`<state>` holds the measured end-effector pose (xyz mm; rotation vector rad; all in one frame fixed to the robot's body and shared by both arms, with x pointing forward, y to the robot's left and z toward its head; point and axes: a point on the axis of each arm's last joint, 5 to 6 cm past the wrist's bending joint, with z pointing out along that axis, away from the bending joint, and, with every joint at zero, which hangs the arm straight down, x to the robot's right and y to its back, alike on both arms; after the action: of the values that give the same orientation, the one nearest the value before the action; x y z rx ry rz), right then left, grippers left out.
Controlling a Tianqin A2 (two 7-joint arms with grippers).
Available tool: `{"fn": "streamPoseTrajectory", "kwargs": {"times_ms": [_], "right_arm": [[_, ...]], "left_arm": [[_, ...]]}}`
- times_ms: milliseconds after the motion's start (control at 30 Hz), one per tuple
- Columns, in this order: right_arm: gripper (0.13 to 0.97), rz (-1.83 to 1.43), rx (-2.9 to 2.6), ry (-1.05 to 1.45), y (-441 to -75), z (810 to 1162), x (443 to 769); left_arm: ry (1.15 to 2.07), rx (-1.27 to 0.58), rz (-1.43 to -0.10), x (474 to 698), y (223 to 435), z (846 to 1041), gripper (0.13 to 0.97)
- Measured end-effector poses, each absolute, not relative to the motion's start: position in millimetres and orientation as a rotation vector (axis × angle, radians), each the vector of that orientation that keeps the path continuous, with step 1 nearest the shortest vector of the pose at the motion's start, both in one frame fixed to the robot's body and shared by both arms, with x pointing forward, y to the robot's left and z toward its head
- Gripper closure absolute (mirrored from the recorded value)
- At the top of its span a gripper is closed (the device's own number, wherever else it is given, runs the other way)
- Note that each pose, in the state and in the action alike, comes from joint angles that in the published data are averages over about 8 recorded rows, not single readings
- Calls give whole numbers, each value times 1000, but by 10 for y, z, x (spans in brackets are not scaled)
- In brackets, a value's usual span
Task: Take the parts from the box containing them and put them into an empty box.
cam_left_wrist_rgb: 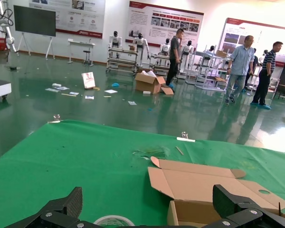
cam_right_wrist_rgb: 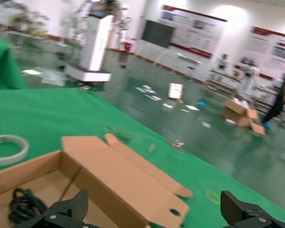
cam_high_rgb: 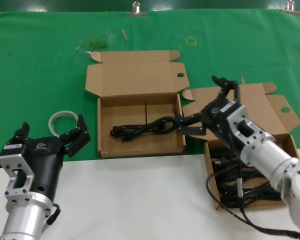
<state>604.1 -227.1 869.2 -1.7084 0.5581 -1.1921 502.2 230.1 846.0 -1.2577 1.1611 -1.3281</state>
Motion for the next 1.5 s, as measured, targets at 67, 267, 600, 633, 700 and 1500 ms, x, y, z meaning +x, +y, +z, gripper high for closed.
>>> {"fn": "streamPoseTrajectory", "kwargs": {"times_ms": [67, 267, 600, 633, 700, 1500], "right_arm": [[130, -1196, -1677, 604, -2305, 8672, 5977], [130, -1207, -1579, 743, -2416, 8620, 5773], [130, -1226, -1412, 961, -2619, 8564, 5410], [130, -1228, -1394, 982, -2640, 8561, 5372], [130, -1232, -1362, 1020, -2680, 8556, 5302], [130, -1238, -1306, 1085, -2749, 8552, 5176]], "left_arm": [[1161, -1258, -1328, 5022, 2301, 8460, 132], [1161, -1258, -1328, 5022, 2301, 8460, 132], [1161, -1258, -1328, 5022, 2301, 8460, 132], [1161, -1258, -1328, 5022, 2301, 8460, 132], [1161, -1258, -1328, 5022, 2301, 8460, 132], [1161, -1258, -1328, 5022, 2301, 8460, 132]]}}
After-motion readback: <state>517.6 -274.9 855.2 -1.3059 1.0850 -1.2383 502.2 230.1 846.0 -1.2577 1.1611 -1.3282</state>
